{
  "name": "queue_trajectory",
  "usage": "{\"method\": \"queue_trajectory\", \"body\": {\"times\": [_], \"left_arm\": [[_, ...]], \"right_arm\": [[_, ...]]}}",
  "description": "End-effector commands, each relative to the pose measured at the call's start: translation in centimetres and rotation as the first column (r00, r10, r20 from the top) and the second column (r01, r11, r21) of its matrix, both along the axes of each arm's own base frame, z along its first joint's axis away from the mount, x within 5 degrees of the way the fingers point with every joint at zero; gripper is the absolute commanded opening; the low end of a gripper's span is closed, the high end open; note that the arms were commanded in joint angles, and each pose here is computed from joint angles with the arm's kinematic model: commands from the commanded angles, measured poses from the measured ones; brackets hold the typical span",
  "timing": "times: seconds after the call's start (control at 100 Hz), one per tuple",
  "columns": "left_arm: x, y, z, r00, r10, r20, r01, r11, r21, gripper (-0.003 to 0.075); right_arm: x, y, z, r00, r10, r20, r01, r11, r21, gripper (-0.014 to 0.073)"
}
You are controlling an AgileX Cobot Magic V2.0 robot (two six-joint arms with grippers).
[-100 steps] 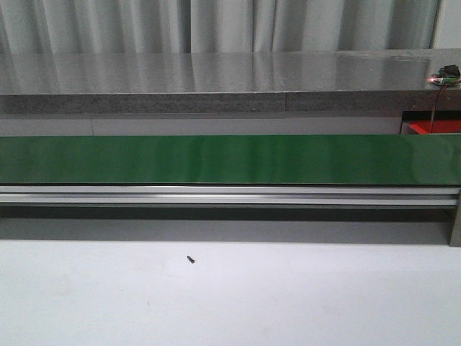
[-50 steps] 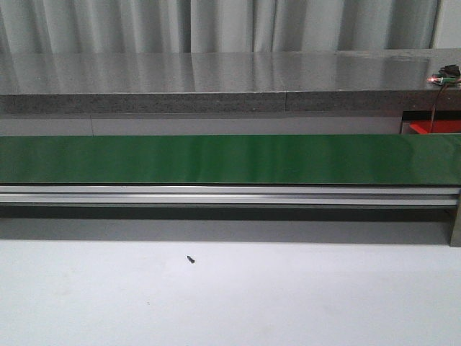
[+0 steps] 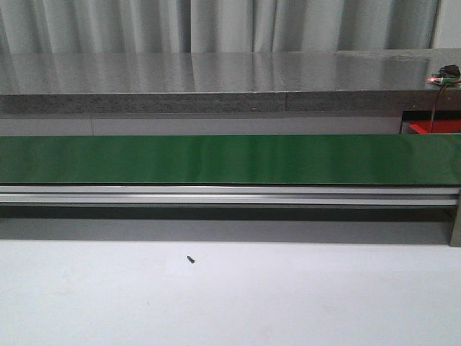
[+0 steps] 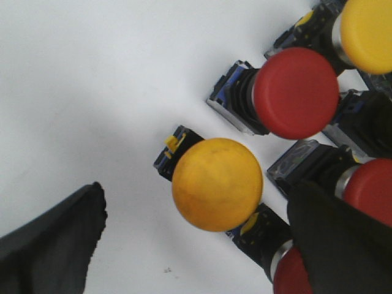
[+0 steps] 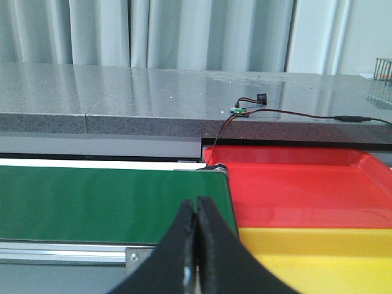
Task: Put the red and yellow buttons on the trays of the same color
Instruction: 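Grasp a yellow button with the left gripper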
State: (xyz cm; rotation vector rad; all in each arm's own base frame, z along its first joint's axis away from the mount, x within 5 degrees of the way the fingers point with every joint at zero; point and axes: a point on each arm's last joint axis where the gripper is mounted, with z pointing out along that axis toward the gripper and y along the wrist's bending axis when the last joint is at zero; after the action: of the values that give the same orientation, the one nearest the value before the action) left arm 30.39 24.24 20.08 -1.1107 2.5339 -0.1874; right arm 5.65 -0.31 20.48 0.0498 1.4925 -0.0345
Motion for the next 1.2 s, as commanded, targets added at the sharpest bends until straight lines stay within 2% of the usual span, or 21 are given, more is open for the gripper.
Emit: {"method": "queue_trajectory", "body": {"times": [0.0,0.18,0.42,0.61,0.83,1.19], "left_arm": [[0.3,0.3,2.1,0.997,0.021,0.069,-0.024,0.999,0.042,0.0586],[0.5,0.5,1.7,0.997,0.028,0.076,-0.032,0.998,0.052,0.0568],[0.6,0.7,1.8,0.996,0.027,0.091,-0.033,0.997,0.074,0.0314],[0.6,0.7,1.8,0.995,0.028,0.093,-0.035,0.996,0.077,0.0191],[-0.2,0.3,3.8,0.995,0.016,0.101,-0.025,0.996,0.087,0.0186],[-1.2,-1.8,11.5,0.981,-0.066,0.183,0.028,0.979,0.201,0.0186]], "right_arm": [[-0.4,0.1,1.4,0.993,0.004,0.117,-0.003,1.0,-0.011,-0.0067],[-0.4,0.1,1.4,0.993,0.004,0.117,-0.003,1.0,-0.011,-0.0067],[-0.4,0.1,1.4,0.993,0.004,0.117,-0.003,1.0,-0.011,-0.0067],[-0.4,0.1,1.4,0.993,0.004,0.117,-0.003,1.0,-0.011,-0.0067],[-0.4,0.1,1.4,0.993,0.004,0.117,-0.003,1.0,-0.011,-0.0067],[-0.4,0.1,1.4,0.993,0.004,0.117,-0.003,1.0,-0.011,-0.0067]]}}
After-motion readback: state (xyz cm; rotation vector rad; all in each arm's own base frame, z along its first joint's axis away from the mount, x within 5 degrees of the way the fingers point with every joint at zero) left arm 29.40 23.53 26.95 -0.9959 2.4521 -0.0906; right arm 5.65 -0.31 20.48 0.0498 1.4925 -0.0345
